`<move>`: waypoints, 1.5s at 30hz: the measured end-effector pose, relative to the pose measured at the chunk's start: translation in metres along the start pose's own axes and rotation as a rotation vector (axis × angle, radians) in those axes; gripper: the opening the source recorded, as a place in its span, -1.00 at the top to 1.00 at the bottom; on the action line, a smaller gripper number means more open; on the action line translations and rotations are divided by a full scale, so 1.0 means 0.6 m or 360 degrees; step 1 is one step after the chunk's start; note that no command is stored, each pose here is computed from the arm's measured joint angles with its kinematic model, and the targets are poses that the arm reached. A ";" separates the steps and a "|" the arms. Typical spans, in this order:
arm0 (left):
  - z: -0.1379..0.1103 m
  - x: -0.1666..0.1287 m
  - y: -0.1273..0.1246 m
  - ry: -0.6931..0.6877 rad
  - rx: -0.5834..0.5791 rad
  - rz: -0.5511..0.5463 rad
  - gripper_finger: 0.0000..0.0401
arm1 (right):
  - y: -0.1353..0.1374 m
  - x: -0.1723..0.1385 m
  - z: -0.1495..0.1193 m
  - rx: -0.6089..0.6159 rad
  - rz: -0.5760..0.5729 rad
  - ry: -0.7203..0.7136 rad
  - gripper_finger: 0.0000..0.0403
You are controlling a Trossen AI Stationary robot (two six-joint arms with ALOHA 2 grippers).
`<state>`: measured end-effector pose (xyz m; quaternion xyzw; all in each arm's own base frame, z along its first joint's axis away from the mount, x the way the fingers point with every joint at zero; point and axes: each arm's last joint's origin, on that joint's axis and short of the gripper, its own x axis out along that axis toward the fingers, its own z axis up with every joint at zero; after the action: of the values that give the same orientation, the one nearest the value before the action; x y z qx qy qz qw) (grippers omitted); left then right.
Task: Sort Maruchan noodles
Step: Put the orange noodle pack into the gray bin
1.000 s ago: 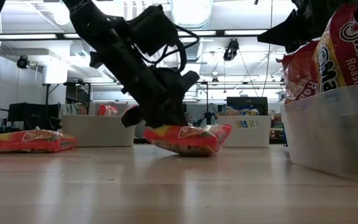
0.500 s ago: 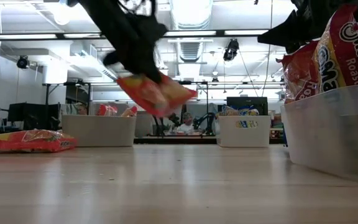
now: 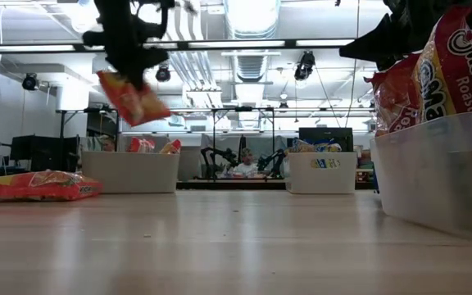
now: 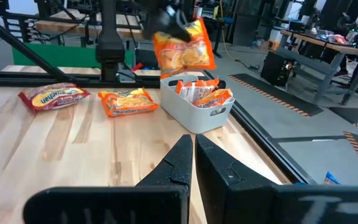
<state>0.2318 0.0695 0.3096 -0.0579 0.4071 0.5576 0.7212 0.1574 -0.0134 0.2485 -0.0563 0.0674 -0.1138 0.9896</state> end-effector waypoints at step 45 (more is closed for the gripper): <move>-0.043 0.259 -0.036 0.0924 0.0281 0.0392 0.81 | 0.000 0.000 0.000 -0.0028 -0.0002 0.0002 0.96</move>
<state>0.2441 0.1650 0.1832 -0.1019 0.6465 0.5634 0.5043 0.1574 -0.0136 0.2484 -0.0652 0.0688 -0.1139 0.9890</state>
